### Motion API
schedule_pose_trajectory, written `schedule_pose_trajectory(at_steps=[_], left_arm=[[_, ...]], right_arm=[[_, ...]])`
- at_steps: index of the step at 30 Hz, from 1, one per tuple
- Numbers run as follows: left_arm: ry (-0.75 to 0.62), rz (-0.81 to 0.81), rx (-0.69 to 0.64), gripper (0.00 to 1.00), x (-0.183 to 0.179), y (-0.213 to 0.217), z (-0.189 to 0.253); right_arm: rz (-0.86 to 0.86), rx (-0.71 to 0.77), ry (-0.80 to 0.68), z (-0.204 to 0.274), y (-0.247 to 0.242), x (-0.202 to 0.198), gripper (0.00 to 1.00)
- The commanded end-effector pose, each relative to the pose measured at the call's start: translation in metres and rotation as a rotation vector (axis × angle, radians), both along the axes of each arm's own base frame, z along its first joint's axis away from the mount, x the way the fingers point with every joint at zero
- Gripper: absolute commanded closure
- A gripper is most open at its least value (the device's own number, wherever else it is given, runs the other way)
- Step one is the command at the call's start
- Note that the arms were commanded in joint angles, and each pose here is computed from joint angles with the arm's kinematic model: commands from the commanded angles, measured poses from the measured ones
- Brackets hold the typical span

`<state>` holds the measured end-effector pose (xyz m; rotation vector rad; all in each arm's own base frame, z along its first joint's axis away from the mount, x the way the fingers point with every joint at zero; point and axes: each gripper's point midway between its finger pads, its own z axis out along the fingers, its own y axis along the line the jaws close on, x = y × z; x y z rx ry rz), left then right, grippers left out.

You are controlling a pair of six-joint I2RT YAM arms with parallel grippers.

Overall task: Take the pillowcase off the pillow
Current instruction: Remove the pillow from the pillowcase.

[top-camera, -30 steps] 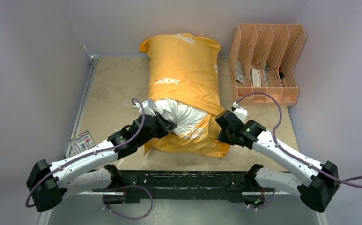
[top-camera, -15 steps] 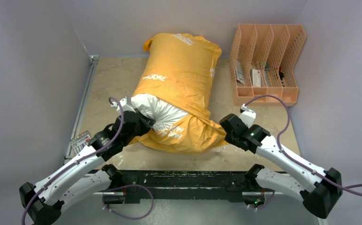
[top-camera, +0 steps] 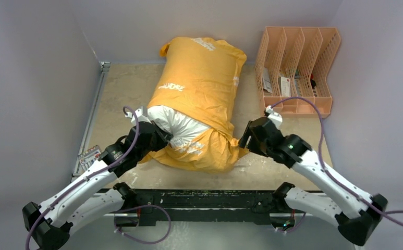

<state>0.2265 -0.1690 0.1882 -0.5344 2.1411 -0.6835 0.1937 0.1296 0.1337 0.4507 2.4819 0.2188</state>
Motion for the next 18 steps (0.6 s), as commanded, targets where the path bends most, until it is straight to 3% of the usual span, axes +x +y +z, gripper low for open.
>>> schedule_pose_trajectory(at_steps=[1, 6, 12, 14, 18], left_arm=[[-0.141, -0.022, -0.092, 1.0, 0.017, -0.014, 0.051], [-0.153, -0.065, -0.138, 1.0, 0.018, -0.027, 0.053], [-0.139, -0.119, -0.139, 1.0, 0.017, -0.038, 0.054], [-0.135, -0.138, -0.14, 1.0, 0.016, -0.041, 0.054], [-0.137, -0.147, -0.144, 1.0, 0.017, -0.044, 0.055]], right_arm=[[0.055, 0.095, -0.2, 0.073, -0.007, -0.001, 0.29], [0.211, 0.349, -0.272, 0.107, 0.051, 0.007, 0.31], [0.333, 0.523, -0.026, 0.078, 0.124, 0.007, 0.34], [0.315, 0.522, -0.021, 0.07, 0.131, 0.013, 0.3], [0.08, 0.374, 0.034, 0.034, 0.098, 0.023, 0.28]])
